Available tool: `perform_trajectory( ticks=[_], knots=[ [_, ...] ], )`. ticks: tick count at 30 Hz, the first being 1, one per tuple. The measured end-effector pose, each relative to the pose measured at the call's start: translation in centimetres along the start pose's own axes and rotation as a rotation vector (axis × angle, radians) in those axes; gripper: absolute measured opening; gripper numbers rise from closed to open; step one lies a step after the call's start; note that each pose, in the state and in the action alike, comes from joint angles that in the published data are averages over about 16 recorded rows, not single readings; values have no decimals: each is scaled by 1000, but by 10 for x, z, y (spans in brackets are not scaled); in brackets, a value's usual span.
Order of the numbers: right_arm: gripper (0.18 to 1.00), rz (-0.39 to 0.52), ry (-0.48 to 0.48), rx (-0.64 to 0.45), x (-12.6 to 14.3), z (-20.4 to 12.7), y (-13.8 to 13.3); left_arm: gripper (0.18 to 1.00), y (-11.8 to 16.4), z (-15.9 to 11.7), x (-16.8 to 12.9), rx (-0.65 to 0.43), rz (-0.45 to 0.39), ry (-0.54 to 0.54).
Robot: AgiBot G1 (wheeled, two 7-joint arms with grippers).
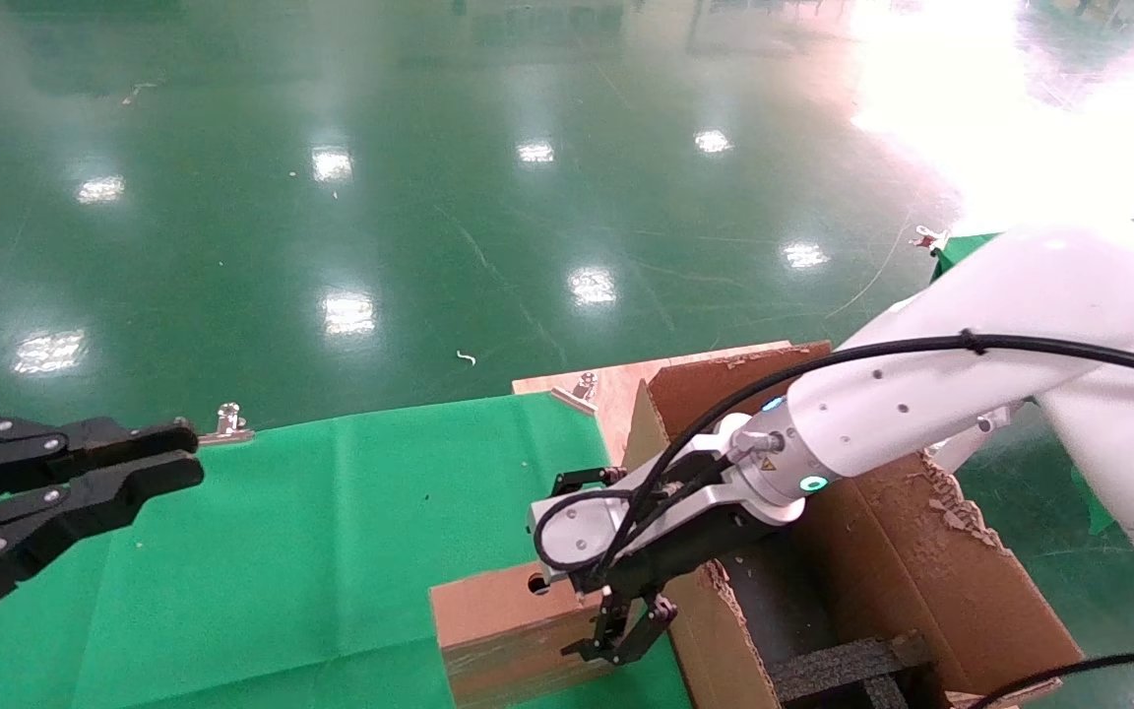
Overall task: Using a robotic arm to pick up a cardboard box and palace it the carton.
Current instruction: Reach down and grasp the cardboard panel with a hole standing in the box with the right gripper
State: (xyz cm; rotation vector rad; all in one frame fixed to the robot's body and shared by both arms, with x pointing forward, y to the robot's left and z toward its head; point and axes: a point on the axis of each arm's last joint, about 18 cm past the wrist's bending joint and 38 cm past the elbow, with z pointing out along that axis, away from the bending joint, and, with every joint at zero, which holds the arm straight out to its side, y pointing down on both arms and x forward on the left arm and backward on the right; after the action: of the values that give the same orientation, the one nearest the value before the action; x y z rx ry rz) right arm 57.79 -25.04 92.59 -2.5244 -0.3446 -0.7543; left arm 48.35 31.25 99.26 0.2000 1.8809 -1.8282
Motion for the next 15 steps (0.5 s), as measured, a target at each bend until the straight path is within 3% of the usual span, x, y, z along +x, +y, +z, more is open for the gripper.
perform_trajectory(
  ticks=[6,15],
  knots=[
    [1001,-39,-18,-59,3,5,0,247,0,0,0,0,0,0],
    [996,-68,-30,-96,4,7,-1,256,0,0,0,0,0,-1]
  ],
)
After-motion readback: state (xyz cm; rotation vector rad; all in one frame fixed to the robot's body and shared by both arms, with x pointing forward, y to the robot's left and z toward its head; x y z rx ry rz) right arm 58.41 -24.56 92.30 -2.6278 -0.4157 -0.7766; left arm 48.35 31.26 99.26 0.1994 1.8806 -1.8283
